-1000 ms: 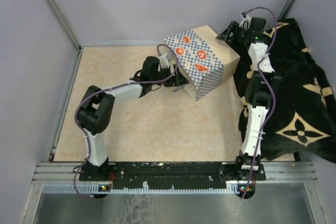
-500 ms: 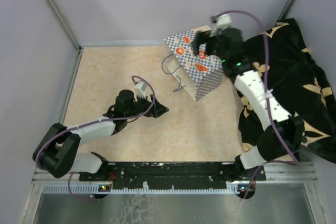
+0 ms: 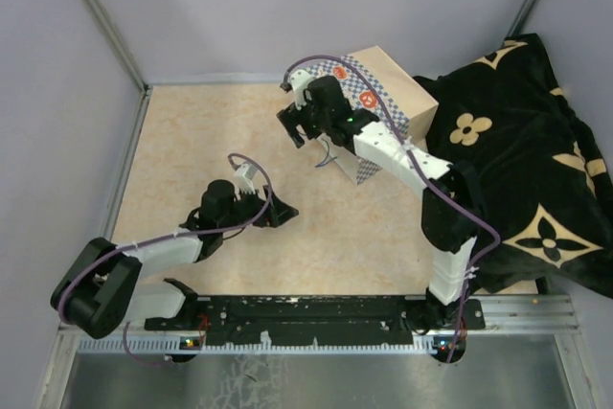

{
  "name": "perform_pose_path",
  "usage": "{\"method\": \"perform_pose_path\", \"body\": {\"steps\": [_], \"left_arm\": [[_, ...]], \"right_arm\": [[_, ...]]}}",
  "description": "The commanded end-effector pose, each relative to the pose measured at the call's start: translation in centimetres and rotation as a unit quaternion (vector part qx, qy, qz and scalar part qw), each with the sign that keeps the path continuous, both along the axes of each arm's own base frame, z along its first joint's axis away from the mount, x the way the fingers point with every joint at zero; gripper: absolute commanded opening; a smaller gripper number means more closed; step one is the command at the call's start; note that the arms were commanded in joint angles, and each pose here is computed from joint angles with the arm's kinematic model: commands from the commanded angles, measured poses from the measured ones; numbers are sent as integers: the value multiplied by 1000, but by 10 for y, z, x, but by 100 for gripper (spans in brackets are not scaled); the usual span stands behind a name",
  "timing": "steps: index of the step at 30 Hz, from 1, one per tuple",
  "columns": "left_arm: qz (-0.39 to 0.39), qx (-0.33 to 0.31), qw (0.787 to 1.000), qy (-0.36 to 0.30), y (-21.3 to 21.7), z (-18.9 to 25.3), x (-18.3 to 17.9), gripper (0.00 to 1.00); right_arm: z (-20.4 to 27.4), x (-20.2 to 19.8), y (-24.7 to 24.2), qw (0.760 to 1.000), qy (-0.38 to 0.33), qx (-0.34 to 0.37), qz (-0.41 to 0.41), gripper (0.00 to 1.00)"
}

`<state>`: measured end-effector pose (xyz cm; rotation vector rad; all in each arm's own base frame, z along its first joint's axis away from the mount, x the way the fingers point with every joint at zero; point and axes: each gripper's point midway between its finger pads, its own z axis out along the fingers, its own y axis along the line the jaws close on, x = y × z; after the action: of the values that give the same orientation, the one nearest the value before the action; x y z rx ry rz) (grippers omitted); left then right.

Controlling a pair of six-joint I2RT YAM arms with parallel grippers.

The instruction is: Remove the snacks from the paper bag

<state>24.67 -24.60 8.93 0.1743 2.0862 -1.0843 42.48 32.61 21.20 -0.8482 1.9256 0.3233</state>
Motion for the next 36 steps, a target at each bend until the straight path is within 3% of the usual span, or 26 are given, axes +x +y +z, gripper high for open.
{"method": "perform_pose_path", "body": {"steps": [1, 4, 6, 11, 13, 20, 25, 31, 36], "left_arm": [[9, -4, 1000, -22, 5, 8, 0, 88], [15, 5, 1000, -24, 9, 6, 0, 88], [18, 6, 999, -28, 10, 8, 1, 88], [14, -10, 999, -45, 2, 23, 11, 88], [6, -18, 999, -50, -6, 30, 19, 88], [-77, -95, 991, -59, -57, 74, 43, 85], [-88, -162, 980, -79, -84, 107, 73, 82], [-44, -175, 978, -100, -107, 108, 133, 71], [-3, -171, 977, -127, -123, 97, 182, 57]], "right_arm": [[5, 10, 23, 1000, 7, -7, 18, 82], [-5, 17, 34, 999, 24, -14, 19, 77], [-6, 20, 40, 999, 28, -12, 23, 67], [27, 14, 43, 999, 9, 24, 28, 12], [47, 12, 37, 999, -6, 37, 21, 0], [93, 14, -5, 996, -18, 86, -33, 0], [109, 28, -49, 987, -10, 128, -99, 0], [112, 36, -86, 972, 22, 197, -125, 0], [103, 35, -97, 970, 33, 201, -130, 0]]}}
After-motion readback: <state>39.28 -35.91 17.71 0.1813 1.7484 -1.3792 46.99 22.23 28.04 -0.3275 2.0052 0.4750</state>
